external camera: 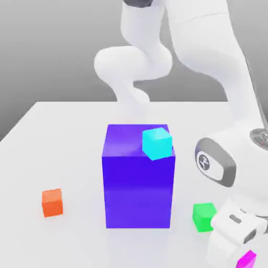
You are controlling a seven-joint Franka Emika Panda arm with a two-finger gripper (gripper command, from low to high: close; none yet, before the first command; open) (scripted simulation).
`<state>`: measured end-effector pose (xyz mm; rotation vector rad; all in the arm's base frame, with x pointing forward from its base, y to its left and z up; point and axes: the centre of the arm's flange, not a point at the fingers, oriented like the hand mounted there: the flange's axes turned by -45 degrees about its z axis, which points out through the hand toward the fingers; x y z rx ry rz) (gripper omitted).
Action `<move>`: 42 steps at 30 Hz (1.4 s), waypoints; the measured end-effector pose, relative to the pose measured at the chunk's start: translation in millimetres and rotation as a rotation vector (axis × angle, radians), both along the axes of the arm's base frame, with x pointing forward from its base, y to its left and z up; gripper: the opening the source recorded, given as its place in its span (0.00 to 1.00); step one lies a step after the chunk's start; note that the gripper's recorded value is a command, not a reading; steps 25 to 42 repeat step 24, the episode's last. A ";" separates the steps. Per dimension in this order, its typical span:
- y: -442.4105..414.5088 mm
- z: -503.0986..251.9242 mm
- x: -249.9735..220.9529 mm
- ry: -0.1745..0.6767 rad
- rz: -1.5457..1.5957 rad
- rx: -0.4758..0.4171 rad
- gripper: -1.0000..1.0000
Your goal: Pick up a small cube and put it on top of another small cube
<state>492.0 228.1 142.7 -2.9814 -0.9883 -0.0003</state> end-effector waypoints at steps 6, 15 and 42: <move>-6.8 60.9 -23.3 -0.004 -0.014 -0.015 0.00; -36.6 98.8 -115.6 -0.003 -0.087 -0.008 0.00; -42.6 39.7 -127.0 0.000 -0.103 -0.001 1.00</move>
